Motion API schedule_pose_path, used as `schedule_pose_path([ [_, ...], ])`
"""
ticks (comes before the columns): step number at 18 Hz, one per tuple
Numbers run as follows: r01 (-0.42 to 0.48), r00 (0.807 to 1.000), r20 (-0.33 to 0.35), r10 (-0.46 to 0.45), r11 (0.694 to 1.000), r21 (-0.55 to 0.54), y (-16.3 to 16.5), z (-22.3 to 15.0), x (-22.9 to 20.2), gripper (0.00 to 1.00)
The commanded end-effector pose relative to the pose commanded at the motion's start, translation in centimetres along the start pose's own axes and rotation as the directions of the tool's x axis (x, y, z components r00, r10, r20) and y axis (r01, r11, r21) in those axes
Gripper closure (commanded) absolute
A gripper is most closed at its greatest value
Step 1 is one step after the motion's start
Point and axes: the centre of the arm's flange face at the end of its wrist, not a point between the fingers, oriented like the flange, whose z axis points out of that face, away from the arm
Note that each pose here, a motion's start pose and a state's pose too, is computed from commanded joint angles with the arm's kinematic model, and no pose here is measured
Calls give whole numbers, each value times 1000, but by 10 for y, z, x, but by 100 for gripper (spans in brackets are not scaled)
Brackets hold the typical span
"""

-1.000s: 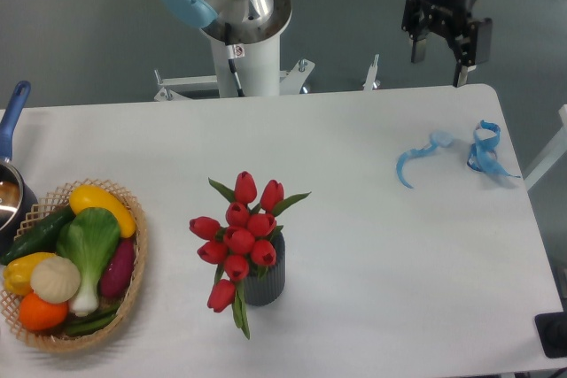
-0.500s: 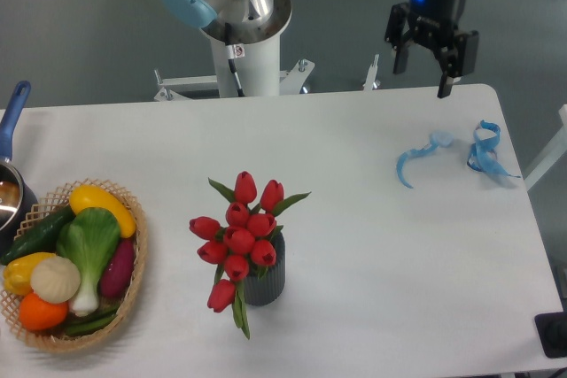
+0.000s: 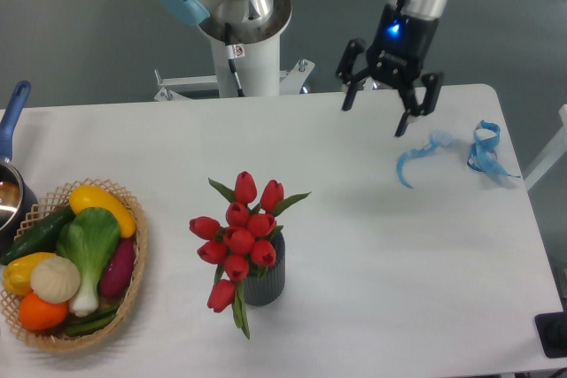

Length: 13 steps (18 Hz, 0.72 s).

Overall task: Pick up the flowers from the vase
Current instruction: 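Move the open gripper toward the red tulips in the grey vase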

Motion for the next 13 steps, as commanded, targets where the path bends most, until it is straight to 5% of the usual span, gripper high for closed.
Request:
schedule_pose_path([
  [5,-38,999,-25,42,991,131,-22,23,8,0],
  [13,-24,996,-84,41,981,190,-29,76,5,0],
])
